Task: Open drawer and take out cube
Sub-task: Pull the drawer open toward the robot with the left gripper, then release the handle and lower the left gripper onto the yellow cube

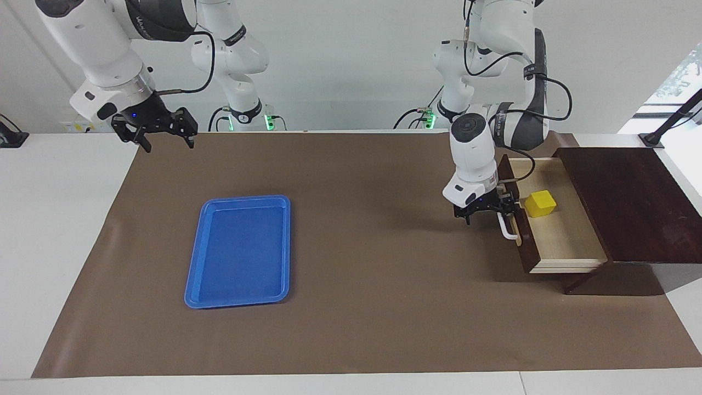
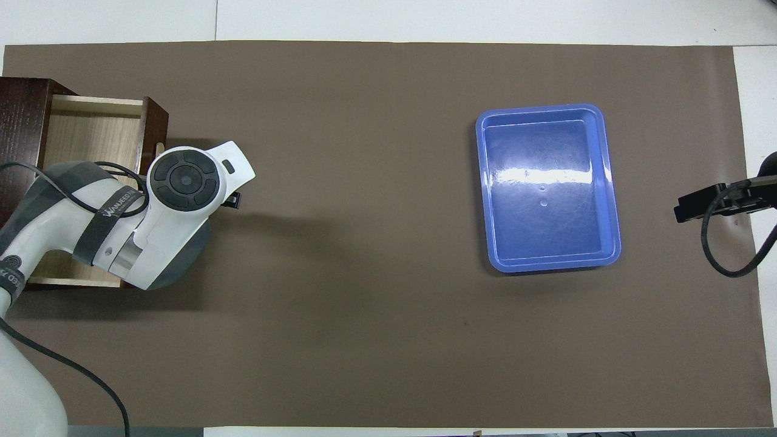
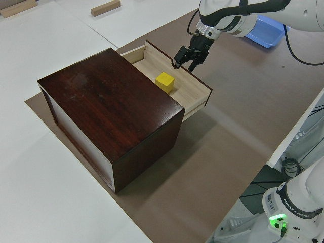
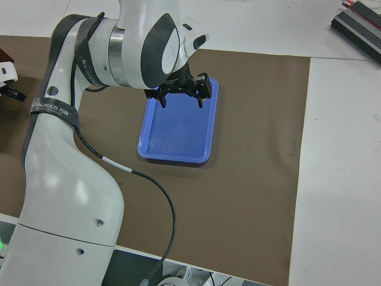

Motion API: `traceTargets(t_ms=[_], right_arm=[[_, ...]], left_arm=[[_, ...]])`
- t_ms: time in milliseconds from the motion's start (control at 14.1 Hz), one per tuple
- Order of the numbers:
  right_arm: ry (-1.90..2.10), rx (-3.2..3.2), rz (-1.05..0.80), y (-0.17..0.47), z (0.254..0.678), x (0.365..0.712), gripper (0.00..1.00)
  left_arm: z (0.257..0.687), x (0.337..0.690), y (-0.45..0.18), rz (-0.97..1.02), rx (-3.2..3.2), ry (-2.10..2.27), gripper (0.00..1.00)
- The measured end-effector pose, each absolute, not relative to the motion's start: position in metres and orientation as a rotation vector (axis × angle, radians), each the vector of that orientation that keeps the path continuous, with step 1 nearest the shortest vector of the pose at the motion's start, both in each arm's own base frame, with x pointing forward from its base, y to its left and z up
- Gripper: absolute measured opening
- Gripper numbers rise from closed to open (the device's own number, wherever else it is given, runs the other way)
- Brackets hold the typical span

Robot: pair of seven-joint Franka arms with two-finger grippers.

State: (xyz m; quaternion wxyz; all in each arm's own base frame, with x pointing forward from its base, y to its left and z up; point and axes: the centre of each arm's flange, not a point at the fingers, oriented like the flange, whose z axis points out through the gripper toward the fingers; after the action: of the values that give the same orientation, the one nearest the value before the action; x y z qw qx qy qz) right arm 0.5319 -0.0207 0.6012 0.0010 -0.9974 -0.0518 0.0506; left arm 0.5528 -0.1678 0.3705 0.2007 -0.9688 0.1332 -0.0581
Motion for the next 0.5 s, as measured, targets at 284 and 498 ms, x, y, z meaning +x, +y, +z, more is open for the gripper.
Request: traceTargets(t_ms=[284,498], right_arm=[[-0.151,-3.132,0.159,-0.02,0.601,0.532,1.0],[-0.103,-3.136,0.159,-0.019,0.601,0.532,1.0]], left_arm=[[0.395,0.565,-0.167,-0.136,-2.789,0.234,1.0],[0.481,0.591,-0.147,-0.086,-2.907,-0.037,1.0]])
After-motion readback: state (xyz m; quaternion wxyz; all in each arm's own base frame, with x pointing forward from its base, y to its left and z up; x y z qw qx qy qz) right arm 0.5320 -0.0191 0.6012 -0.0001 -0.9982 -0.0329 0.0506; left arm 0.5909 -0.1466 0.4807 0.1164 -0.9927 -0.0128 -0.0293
